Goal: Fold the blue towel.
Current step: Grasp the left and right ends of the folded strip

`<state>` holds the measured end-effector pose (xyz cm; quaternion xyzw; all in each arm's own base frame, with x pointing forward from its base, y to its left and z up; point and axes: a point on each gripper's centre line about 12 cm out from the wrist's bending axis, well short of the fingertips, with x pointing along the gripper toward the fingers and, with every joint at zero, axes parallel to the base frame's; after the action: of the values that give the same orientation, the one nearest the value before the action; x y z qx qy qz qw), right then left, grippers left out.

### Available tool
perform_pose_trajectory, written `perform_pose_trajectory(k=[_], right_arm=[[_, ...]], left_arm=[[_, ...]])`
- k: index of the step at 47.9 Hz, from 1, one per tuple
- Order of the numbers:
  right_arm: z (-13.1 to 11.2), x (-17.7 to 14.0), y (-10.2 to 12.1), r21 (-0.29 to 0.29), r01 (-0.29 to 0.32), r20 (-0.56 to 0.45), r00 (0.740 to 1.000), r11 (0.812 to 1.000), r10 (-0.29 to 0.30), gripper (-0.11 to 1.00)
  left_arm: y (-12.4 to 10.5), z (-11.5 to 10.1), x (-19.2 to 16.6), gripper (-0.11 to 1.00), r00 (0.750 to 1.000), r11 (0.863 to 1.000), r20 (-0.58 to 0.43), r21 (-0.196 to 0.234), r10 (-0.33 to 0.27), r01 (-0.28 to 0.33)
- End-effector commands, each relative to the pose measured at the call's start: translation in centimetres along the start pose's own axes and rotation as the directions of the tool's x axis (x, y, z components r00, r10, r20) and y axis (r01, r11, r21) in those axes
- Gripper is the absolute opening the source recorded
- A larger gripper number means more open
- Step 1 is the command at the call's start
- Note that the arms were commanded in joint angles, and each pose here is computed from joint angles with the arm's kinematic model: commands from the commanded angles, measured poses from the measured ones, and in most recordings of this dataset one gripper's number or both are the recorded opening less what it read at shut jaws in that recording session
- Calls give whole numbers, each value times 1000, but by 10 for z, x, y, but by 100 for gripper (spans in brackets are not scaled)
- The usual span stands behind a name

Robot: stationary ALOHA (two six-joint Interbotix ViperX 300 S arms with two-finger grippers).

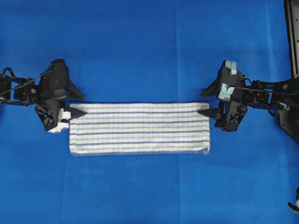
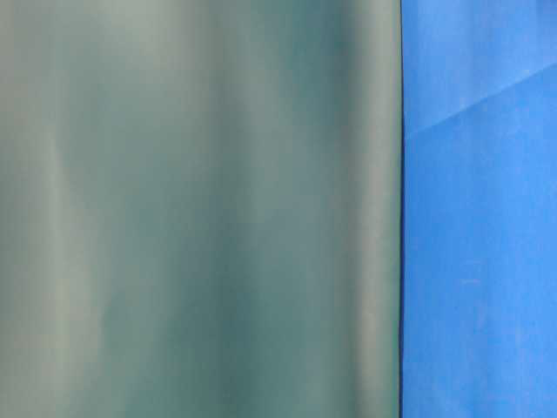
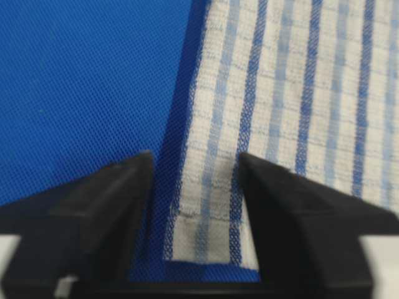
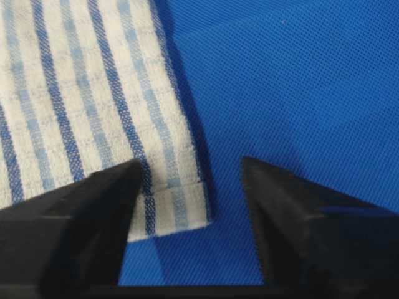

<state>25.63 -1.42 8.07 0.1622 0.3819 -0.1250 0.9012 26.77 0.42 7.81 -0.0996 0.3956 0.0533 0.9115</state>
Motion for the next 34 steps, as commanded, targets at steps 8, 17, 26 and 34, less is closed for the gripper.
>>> perform_pose_trajectory(k=[8,17,26,34], right_arm=[[3,1,2,-2,-4,8,1000,1000,5,27],[4,2,3,-6,-6,11,1000,1000,6,4],[10,-3,5,-2,-18,30,999,1000,18,4],[21,-19,11,3,-52,59,997,999,52,4]], left_arm=[[0,3,4,10,1000,1000,-1,-7,1,-1],[0,1,3,2,1000,1000,-15,-10,5,-5],[-3,12,-5,2,1000,1000,1,-8,-2,2],[-11,35,-25,2,998,1000,50,-2,-24,25]])
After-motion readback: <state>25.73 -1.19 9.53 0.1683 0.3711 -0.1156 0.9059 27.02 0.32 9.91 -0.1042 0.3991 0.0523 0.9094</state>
